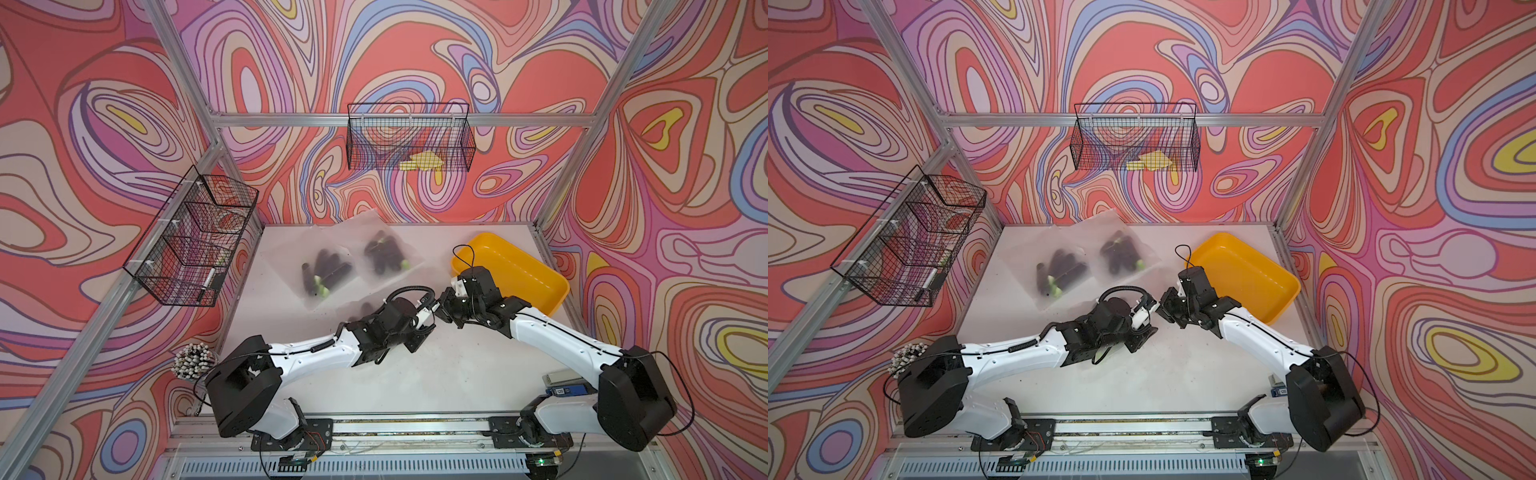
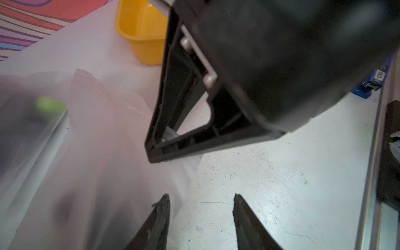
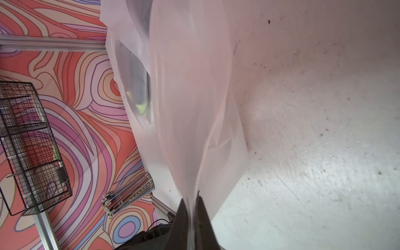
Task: Place the eggplant in a zip-top bag and seal the zipper
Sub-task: Adjust the zipper food storage bag at the center of the board.
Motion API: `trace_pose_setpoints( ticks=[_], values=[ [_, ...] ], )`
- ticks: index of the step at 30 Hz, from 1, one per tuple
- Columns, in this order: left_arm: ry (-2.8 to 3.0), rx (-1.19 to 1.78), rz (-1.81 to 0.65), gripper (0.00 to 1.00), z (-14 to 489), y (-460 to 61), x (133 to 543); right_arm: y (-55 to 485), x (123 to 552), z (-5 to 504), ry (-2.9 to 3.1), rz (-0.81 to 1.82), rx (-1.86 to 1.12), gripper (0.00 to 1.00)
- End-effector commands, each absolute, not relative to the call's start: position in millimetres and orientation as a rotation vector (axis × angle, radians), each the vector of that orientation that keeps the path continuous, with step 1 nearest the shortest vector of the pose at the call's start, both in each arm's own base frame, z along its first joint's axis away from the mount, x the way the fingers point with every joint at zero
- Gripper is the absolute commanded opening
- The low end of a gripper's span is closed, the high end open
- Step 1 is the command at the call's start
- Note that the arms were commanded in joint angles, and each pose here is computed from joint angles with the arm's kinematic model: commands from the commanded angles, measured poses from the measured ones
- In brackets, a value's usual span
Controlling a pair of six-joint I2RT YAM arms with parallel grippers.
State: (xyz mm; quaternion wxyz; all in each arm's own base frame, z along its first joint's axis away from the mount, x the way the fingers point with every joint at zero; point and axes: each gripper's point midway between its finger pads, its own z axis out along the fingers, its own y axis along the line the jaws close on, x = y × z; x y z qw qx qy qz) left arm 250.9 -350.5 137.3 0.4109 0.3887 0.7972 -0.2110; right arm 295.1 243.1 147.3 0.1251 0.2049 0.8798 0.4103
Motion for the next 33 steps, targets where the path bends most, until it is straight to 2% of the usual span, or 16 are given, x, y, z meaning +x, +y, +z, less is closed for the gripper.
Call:
trace_pose_setpoints(
  ticks=[1, 8, 10, 12, 15, 16, 19, 21, 24, 26, 30, 33],
  values=[
    [1.940, 0.931, -0.396, 0.46, 149, -348, 272, 251, 297, 158, 2.554, 1.227, 0.555, 0.07],
    [1.915, 0.927, -0.356, 0.39, 150, -351, 281, 253, 297, 160, 2.555, 1.247, 0.540, 0.06],
    [1.908, 0.913, -0.346, 0.34, 151, -351, 284, 254, 296, 162, 2.556, 1.252, 0.533, 0.06],
    [1.898, 0.908, -0.342, 0.26, 152, -351, 285, 254, 294, 162, 2.570, 1.243, 0.519, 0.06],
    [1.893, 0.923, -0.355, 0.04, 155, -352, 283, 254, 294, 162, 2.565, 1.243, 0.493, 0.09],
    [1.897, 0.933, -0.362, 0.00, 155, -352, 280, 253, 295, 162, 2.555, 1.242, 0.485, 0.11],
    [1.914, 0.951, -0.378, 0.00, 155, -348, 273, 247, 303, 167, 2.515, 1.242, 0.455, 0.23],
    [1.929, 0.963, -0.395, 0.00, 154, -344, 267, 236, 313, 176, 2.491, 1.218, 0.420, 0.36],
    [1.957, 0.997, -0.451, 0.00, 152, -341, 257, 218, 325, 192, 2.463, 1.156, 0.372, 0.45],
    [1.994, 1.006, -0.528, 0.00, 150, -341, 252, 209, 331, 205, 2.439, 1.110, 0.304, 0.47],
    [2.053, 0.937, -0.869, 0.00, 162, -340, 250, 208, 332, 229, 2.331, 0.993, -0.061, 0.46],
    [2.068, 0.926, -1.017, 0.00, 177, -336, 249, 208, 330, 254, 2.122, 0.916, -0.313, 0.45]
  ],
)
